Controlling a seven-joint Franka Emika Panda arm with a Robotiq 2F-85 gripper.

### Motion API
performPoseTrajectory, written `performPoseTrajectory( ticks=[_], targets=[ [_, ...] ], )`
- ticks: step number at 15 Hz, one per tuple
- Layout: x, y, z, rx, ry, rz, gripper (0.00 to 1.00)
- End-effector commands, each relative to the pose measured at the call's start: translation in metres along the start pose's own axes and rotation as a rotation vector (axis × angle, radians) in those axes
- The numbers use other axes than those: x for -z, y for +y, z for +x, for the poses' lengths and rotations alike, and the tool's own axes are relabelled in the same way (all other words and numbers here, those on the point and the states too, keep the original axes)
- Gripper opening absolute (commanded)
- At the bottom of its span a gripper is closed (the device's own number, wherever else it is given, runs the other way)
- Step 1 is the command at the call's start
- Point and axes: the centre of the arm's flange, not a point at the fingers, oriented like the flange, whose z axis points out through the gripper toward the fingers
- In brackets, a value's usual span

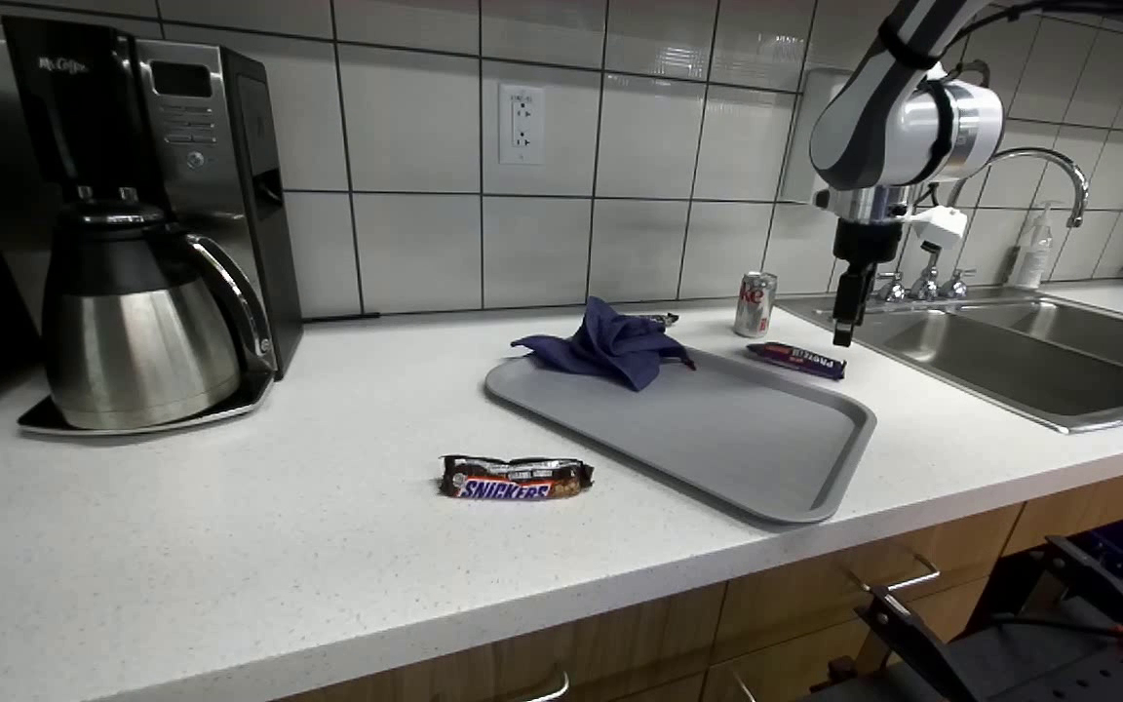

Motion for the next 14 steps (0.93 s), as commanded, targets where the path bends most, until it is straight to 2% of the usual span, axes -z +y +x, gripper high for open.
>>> performPoseTrajectory(
  ticks=[1, 14],
  targets=[
    [-0.004, 0.003, 0.012, 0.048, 0.025, -0.023, 1.0],
    [-0.033, -0.011, 0.038, 0.087, 0.03, -0.026, 1.0]
  ],
)
